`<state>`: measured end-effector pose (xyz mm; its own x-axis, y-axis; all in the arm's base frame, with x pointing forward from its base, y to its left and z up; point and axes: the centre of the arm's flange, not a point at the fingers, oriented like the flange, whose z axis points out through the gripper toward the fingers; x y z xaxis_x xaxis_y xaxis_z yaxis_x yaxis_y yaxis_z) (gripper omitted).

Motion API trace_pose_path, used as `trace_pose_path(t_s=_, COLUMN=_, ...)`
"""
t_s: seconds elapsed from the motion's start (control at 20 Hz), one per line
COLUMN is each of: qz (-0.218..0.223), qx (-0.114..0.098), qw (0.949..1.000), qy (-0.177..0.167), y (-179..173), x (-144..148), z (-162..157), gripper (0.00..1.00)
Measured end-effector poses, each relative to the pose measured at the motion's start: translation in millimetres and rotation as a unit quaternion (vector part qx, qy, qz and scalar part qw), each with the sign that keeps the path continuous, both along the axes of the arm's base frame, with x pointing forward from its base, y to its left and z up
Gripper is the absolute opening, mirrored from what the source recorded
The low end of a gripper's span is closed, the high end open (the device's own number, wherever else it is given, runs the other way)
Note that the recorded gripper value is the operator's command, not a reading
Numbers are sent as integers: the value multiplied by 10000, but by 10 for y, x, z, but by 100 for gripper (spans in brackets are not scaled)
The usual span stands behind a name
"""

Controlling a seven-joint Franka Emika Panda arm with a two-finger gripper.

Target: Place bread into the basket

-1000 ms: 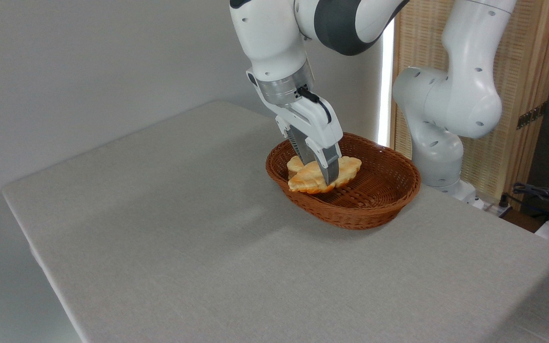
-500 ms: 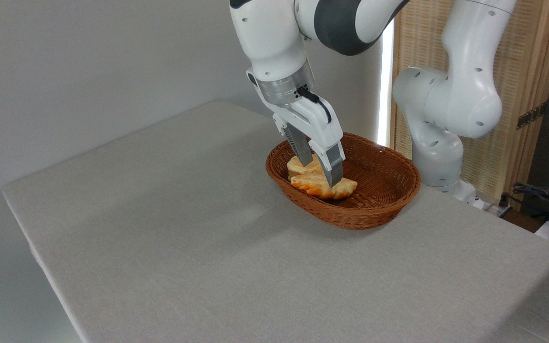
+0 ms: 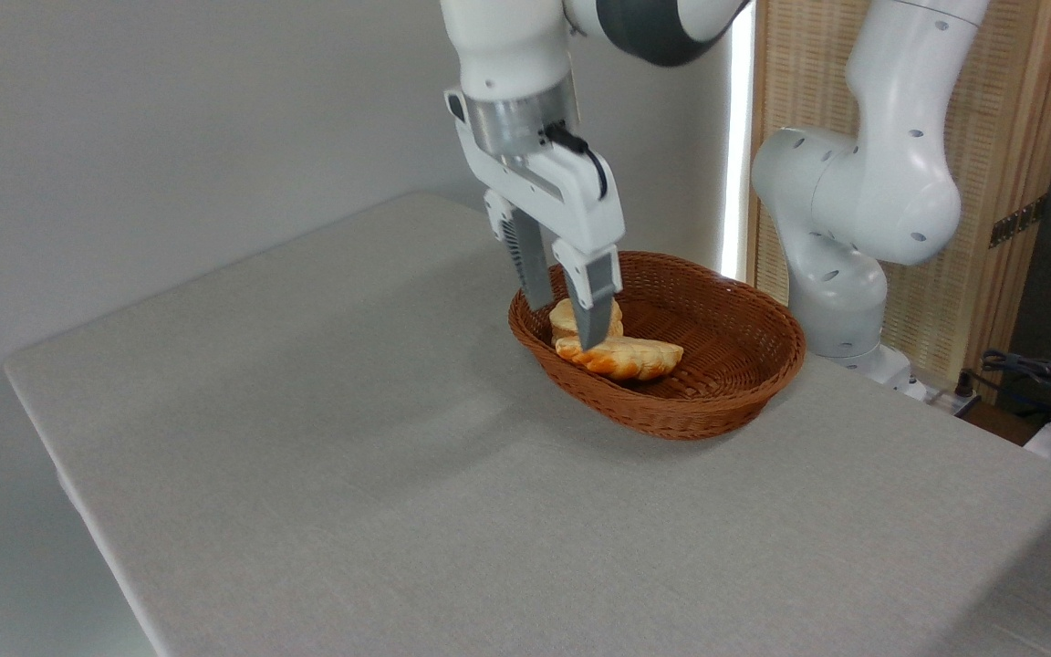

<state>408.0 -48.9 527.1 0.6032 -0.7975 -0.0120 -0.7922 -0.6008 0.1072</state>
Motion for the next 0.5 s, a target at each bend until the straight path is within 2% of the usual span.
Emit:
trace_pose_path(t_s=0.25, qz=414, qx=-32, qw=9972, qy=-620, y=-105, x=409, z=368, gripper=100)
trace_pose_path(t_s=0.5, qz=819, qx=-24, qw=9935, qy=-795, y=-217, x=873, z=391, gripper=100)
